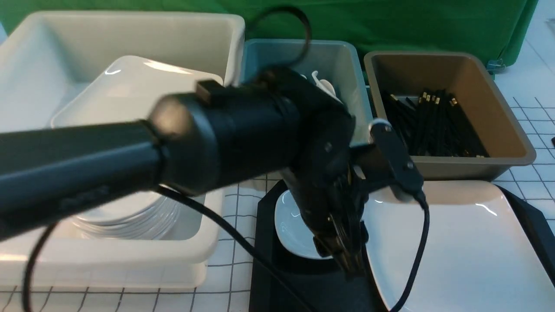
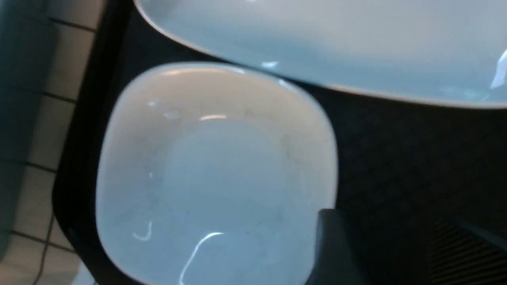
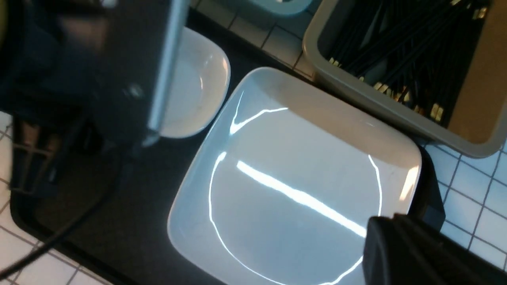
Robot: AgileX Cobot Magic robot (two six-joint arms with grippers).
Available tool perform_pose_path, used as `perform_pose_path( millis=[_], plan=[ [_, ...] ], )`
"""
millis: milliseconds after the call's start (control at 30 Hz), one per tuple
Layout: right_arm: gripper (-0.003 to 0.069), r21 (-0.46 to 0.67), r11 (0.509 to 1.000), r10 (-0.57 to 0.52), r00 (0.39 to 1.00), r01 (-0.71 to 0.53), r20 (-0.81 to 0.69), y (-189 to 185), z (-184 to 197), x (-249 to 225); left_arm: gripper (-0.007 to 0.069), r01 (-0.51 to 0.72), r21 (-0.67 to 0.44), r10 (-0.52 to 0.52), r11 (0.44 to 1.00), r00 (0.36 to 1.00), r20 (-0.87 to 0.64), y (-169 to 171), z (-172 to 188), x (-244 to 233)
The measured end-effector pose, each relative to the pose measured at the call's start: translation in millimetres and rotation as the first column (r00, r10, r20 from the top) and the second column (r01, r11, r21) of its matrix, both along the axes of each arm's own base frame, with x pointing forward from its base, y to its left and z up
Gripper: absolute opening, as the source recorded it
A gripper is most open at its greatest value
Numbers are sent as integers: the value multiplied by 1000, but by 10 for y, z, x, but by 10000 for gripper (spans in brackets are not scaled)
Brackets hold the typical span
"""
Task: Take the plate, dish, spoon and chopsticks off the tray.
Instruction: Use the left arm to grab a small plate from the dinner plate, then use the left arm to put the small plate into the large storage box on the left
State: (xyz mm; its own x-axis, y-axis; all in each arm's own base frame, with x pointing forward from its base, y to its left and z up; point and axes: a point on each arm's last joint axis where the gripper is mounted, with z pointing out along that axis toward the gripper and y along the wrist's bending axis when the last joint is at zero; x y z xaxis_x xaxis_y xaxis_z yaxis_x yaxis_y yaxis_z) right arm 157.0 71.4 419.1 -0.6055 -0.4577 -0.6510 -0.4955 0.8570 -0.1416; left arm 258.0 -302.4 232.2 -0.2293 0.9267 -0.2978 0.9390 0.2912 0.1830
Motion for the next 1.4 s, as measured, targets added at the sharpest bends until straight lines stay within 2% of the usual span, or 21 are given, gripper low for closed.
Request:
perform_pose_path(
  millis=[133,300,433,567,600,633,867,1033,1167,1200,1233,1300,1400],
  plan=[
    [10,41,999,-13,998,11,57,-77,103,-155,472,21,91,-23,996,999,23,-68,-370,113],
    [10,78,997,-17,996,10,90,-135,172,-294,489,8,117,-16,993,998,68,-114,-598,209],
    [10,112,993,16,995,-26,94,-139,203,-396,402,15,124,-25,992,997,78,-135,-695,237],
    [10,130,989,59,994,-71,95,-117,215,-444,215,10,123,-18,992,998,65,-144,-738,235],
    [10,131,988,66,993,-78,95,-112,215,-447,142,10,121,-18,993,998,63,-147,-738,230],
    [10,129,988,70,993,-82,96,-111,215,-448,111,15,120,-24,993,997,70,-154,-732,234],
    [10,143,986,73,990,-90,120,-99,235,-436,47,-23,95,16,995,997,75,-127,-515,202],
    [10,218,968,88,983,-123,164,-50,334,-448,14,-95,-16,96,995,993,68,-60,-46,110],
    [10,296,926,177,961,-236,211,61,517,-478,10,-147,-222,179,964,974,135,123,769,112],
    [10,322,906,211,953,-274,217,121,570,-456,10,-159,-278,211,947,963,167,243,1024,127],
    [10,322,904,219,951,-282,218,131,575,-449,10,-160,-292,217,943,960,175,277,1095,114],
    [10,366,862,294,934,-350,203,284,611,-334,9,-209,-369,307,906,924,230,638,1557,103],
    [8,407,827,358,922,-388,150,464,544,-134,9,-320,-380,429,868,869,247,1103,1832,93]
  ],
)
